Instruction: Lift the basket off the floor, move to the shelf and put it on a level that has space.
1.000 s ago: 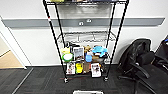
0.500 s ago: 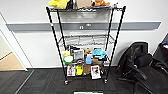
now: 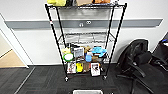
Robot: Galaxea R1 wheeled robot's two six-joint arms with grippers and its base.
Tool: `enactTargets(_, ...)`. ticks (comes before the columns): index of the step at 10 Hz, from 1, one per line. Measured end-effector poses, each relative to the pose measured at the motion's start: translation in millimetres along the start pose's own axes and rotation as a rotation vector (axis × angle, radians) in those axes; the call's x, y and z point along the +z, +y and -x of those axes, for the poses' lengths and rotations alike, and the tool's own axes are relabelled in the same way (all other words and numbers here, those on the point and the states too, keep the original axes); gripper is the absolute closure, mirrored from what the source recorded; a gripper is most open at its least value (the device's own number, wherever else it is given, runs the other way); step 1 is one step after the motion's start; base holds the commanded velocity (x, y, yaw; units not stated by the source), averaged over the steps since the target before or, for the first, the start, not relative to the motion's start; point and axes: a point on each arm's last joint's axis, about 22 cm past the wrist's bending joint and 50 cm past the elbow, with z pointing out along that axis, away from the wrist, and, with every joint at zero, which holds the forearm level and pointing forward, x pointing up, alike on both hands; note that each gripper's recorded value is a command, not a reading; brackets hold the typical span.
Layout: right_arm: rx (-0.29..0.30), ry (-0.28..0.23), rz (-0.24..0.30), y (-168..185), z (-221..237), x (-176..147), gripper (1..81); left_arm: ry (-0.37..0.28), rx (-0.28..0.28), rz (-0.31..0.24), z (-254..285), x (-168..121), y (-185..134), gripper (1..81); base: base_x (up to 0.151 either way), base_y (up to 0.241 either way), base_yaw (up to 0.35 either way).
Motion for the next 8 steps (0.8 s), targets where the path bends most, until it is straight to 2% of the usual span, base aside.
enactTargets(6,-0.025,0.025,-0.007,-34.7,7.7,-37.8,81.1,0.037,0.031,0.023,1.8,-47.5,36.9,81.1,0.000,0.000,0.000)
enactTargets(8,-0.024,-0.006,0.001,-38.7,23.7,-39.0,81.1,0.025,0.023,0.020,14.2,-52.3,37.0,81.1,0.000,0.000,0.000)
